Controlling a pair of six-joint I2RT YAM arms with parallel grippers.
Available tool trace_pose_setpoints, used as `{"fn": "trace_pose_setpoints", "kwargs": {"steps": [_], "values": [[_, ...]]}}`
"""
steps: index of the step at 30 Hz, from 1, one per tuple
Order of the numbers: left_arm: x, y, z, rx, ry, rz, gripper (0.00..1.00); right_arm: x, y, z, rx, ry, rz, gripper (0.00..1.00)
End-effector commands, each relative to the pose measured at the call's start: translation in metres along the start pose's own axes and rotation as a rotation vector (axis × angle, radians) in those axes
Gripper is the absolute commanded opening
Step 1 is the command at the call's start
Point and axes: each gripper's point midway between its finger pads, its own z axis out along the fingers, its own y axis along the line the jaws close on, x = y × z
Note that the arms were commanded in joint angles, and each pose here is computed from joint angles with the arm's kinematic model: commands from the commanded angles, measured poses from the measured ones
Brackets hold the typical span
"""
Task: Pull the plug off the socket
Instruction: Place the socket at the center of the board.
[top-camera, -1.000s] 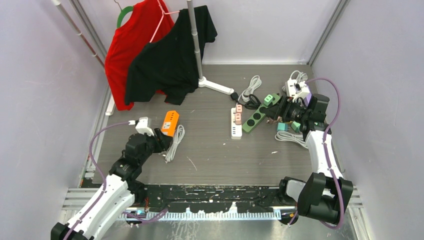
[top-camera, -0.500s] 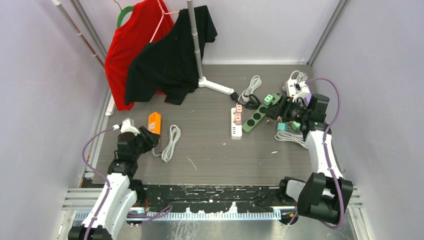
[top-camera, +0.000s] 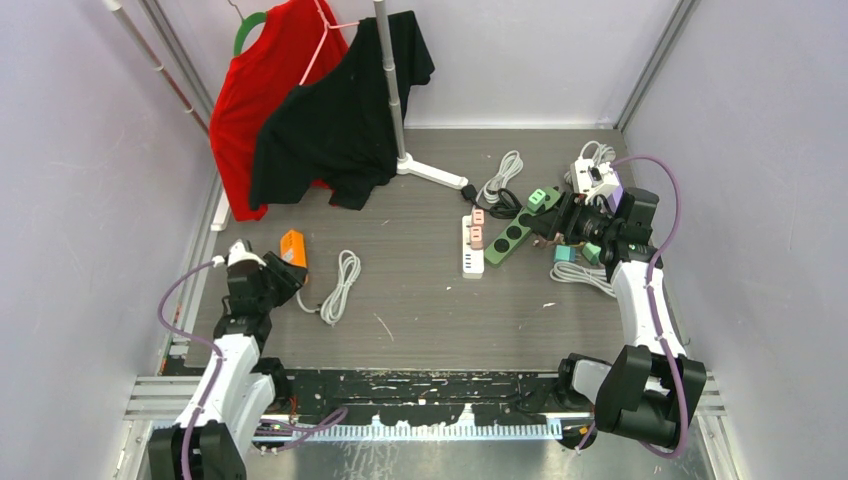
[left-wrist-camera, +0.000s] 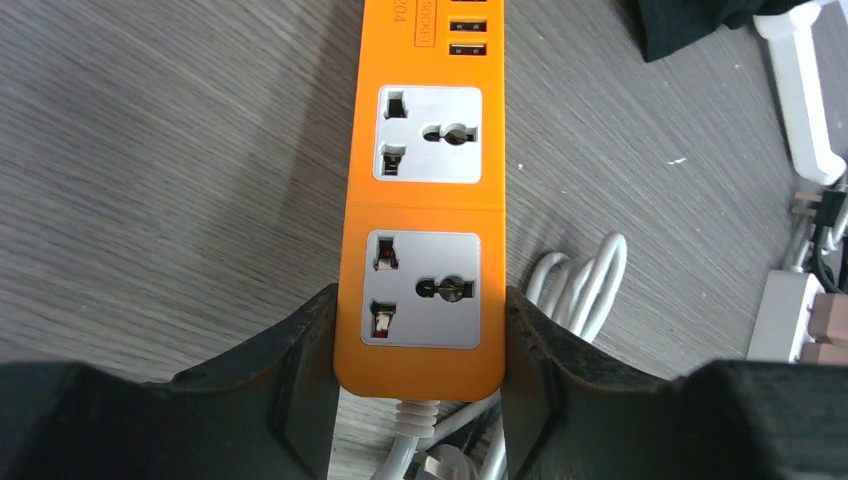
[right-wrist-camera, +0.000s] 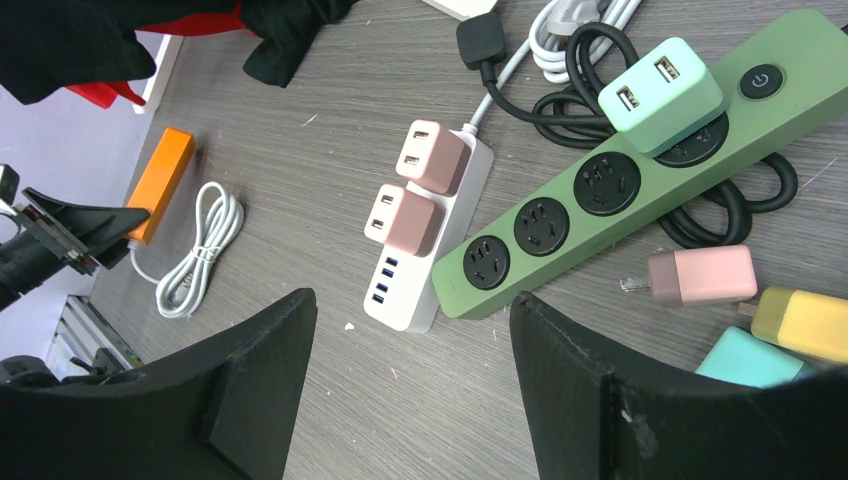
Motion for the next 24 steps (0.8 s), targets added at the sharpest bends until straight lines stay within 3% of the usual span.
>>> {"fn": "trace_pose_setpoints", "kwargs": {"steps": [1,16,18,24], "values": [[-0.032,-0.009,0.005,0.001,-0.089,-0.025,0.00,-0.023,0.012,-0.005,-0.032,-0.052,-0.067,0.76],[-0.040,0.041,0.009,-0.325,-0.115,-0.144,0.04,-0.024,0.015,-0.005,-0.040,-0.054,-0.068,0.76],[-0.035,0.044,0.009,-0.346,-0.096,-0.154,0.08,-0.023,0.015,-0.005,-0.042,-0.051,-0.065,0.76],[-0.026,0.047,0.006,-0.388,-0.032,-0.178,0.38,-0.024,0.015,-0.006,-0.044,-0.053,-0.067,0.76]]}}
